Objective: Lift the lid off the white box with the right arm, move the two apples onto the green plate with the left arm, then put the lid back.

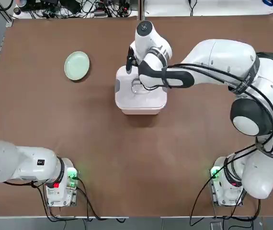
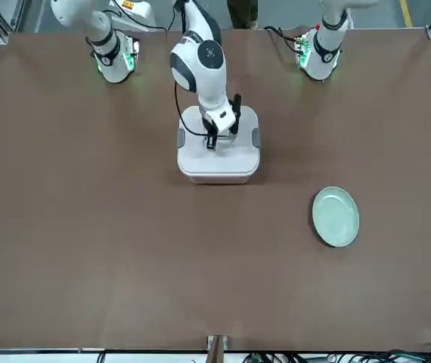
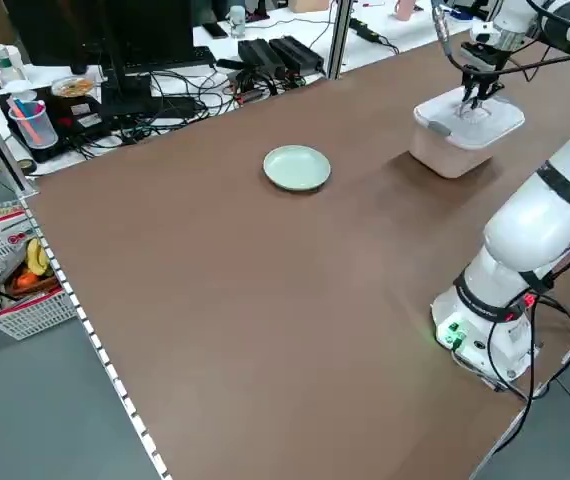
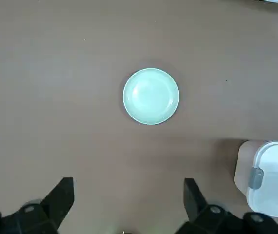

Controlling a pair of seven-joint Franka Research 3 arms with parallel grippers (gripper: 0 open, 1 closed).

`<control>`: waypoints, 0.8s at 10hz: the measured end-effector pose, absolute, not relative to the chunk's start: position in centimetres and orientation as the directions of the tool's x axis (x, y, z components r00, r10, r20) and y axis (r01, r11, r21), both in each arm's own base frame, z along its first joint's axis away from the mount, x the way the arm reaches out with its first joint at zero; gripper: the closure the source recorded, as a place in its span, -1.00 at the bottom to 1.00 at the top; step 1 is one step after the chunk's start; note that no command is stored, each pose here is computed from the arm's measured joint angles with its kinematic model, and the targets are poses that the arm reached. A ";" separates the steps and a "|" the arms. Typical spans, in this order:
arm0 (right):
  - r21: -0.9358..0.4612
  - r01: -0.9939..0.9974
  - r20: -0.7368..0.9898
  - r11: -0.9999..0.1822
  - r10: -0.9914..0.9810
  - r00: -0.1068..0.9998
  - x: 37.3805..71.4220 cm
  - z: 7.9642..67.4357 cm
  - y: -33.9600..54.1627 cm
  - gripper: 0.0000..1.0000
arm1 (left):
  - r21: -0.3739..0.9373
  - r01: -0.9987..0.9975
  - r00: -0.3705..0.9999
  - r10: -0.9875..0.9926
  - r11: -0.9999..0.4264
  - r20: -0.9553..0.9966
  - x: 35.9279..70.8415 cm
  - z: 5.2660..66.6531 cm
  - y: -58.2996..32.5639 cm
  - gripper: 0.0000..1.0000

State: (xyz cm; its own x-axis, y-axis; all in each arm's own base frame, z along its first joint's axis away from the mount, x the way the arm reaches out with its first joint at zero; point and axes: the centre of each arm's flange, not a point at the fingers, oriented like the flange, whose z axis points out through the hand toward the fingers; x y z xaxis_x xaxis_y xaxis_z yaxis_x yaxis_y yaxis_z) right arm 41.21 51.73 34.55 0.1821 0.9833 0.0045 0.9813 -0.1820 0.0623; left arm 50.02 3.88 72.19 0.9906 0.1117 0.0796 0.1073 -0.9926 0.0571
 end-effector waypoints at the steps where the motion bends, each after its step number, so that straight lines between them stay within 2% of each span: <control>1: 0.057 0.979 -0.001 -0.194 0.981 0.194 40.7 34.7 51.9 0.77 | 0.057 0.107 0.991 0.112 -0.993 0.079 50.0 72.2 3.7 -0.99; 2: 0.052 0.980 -0.009 -0.194 0.981 0.195 40.2 35.1 52.0 0.85 | 0.057 0.110 0.990 0.115 -0.992 0.079 50.0 72.2 3.6 -0.99; 5: 0.058 0.969 0.001 -0.240 0.971 0.240 40.5 38.7 51.0 0.87 | 0.058 0.125 0.989 0.129 -0.990 0.078 50.1 72.2 3.0 -0.99; 8: 0.066 0.951 0.015 -0.301 0.954 0.301 43.5 43.6 46.6 0.87 | 0.059 0.126 0.988 0.131 -0.990 0.078 50.1 72.2 2.5 -0.99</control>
State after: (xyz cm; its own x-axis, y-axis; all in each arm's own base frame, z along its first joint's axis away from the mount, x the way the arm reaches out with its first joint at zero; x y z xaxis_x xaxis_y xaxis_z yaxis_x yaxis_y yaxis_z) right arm 43.49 46.62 43.59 0.3005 0.9537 0.0151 0.9514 -0.3008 0.0663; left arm 50.09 2.52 72.23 0.9884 0.1305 0.0777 0.1261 -0.9902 0.0594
